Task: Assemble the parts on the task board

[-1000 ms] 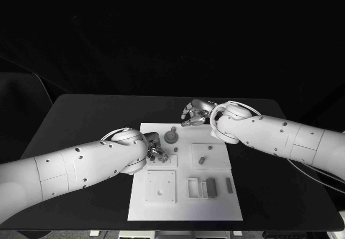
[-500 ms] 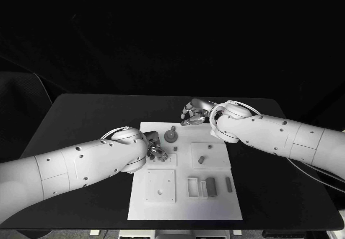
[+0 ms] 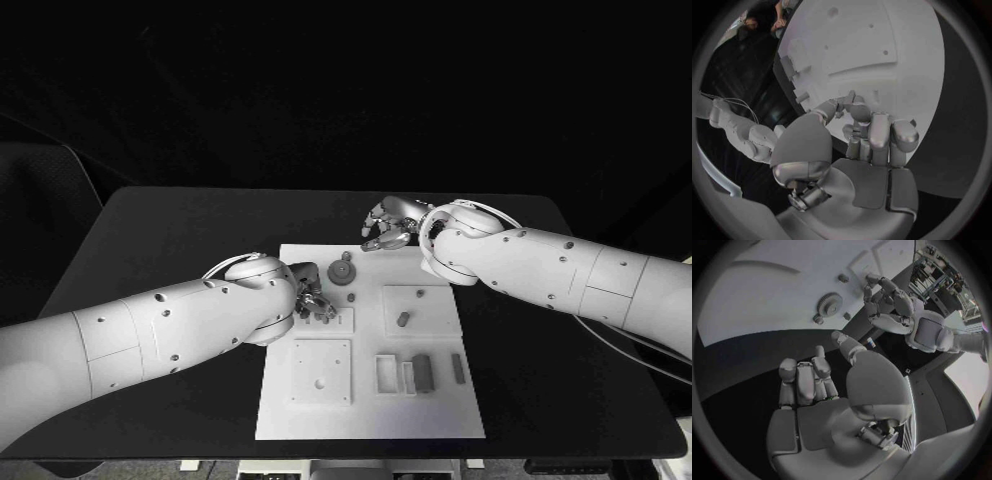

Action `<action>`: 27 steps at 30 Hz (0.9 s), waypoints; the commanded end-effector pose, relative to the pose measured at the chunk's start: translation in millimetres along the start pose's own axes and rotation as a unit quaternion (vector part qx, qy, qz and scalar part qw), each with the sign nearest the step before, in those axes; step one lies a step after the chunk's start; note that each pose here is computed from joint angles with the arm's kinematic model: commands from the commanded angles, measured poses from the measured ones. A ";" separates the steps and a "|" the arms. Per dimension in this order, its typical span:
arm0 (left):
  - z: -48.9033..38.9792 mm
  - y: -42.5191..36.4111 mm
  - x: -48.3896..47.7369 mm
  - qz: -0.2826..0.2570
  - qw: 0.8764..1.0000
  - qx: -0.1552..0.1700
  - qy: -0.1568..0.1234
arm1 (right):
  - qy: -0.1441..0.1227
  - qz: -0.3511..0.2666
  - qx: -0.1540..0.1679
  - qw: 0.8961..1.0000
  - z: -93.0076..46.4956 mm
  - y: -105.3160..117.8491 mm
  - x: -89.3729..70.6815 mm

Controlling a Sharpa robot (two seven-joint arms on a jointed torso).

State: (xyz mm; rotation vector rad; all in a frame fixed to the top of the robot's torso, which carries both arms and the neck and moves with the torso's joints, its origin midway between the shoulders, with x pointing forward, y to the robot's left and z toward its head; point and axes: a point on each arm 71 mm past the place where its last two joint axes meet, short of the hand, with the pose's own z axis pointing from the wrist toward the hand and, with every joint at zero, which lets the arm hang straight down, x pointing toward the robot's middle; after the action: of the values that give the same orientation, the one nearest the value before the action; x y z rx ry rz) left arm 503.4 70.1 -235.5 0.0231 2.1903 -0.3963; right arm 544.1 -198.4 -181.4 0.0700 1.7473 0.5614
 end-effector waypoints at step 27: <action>0.6 -4.4 3.1 0.015 1.000 0.011 0.000 | 0.007 -0.006 -0.003 1.000 -0.3 2.0 1.3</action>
State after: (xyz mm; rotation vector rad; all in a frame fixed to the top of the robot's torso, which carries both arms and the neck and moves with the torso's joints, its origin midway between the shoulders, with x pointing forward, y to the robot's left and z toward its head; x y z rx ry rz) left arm 501.8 66.8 -237.2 0.0525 2.1849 -0.3955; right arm 543.5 -197.6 -181.4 0.0683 1.7502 0.5618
